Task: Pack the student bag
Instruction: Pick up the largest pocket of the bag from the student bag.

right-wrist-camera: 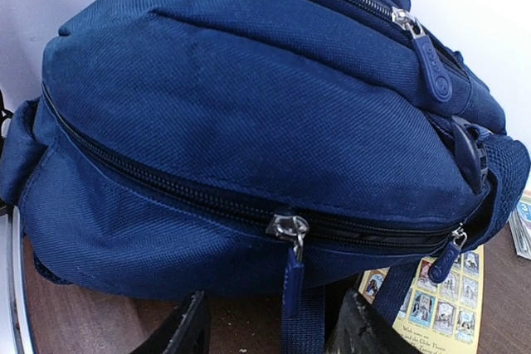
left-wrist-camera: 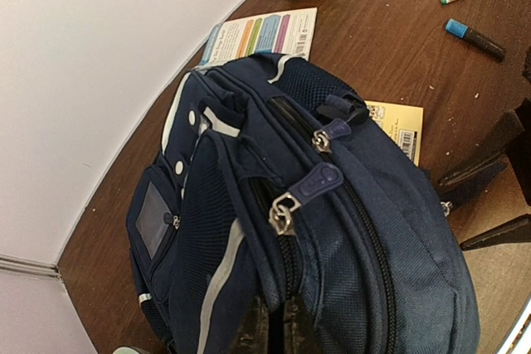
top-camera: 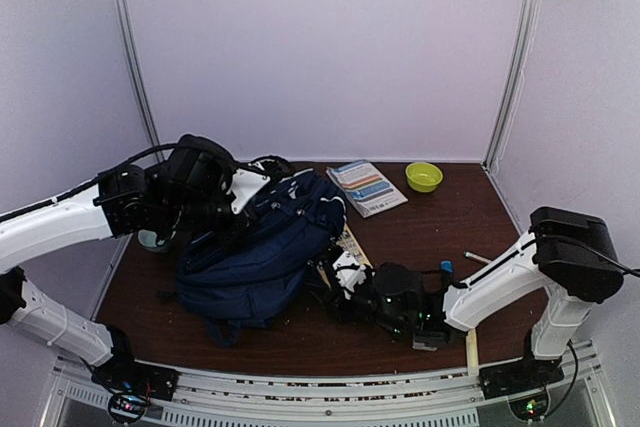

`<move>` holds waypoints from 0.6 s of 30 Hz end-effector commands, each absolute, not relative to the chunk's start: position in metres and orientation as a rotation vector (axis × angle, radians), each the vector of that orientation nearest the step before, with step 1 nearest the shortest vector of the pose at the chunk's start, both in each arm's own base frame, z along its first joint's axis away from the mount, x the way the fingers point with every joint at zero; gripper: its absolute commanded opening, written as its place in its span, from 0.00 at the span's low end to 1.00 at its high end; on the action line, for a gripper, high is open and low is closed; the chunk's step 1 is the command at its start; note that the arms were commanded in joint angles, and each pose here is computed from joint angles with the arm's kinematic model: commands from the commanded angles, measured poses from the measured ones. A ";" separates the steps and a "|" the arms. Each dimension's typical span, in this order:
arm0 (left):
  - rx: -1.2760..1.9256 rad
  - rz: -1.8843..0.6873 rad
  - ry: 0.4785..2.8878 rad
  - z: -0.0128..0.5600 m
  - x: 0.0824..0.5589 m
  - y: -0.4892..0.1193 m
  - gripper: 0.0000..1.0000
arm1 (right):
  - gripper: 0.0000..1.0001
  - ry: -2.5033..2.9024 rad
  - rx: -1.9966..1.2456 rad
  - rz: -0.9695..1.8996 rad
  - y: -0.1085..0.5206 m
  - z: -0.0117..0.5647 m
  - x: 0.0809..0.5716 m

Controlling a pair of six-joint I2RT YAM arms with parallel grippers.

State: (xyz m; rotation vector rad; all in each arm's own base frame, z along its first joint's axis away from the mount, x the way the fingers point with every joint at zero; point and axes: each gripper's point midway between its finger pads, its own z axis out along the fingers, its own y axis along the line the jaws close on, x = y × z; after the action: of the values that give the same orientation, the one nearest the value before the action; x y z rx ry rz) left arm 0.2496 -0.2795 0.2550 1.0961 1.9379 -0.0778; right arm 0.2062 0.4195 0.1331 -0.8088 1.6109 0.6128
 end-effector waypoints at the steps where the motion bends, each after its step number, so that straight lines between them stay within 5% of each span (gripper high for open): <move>1: 0.937 -0.186 1.789 0.315 0.256 -0.286 0.00 | 0.50 1.582 -0.778 0.616 0.427 0.142 0.213; 5: 0.938 -0.185 1.787 0.315 0.256 -0.286 0.00 | 0.43 1.586 -0.793 0.617 0.429 0.140 0.214; 16: 0.946 -0.173 1.792 0.312 0.258 -0.287 0.00 | 0.01 1.573 -0.908 0.692 0.443 0.138 0.198; 18: 0.947 -0.170 1.794 0.311 0.258 -0.287 0.00 | 0.00 1.563 -0.925 0.720 0.445 0.140 0.191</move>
State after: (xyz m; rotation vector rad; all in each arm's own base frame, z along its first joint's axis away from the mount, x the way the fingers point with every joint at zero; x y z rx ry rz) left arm 0.2480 -0.2771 0.2615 1.0846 1.9259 -0.0885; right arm 0.2029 0.4343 0.1340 -0.8704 1.5903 0.6474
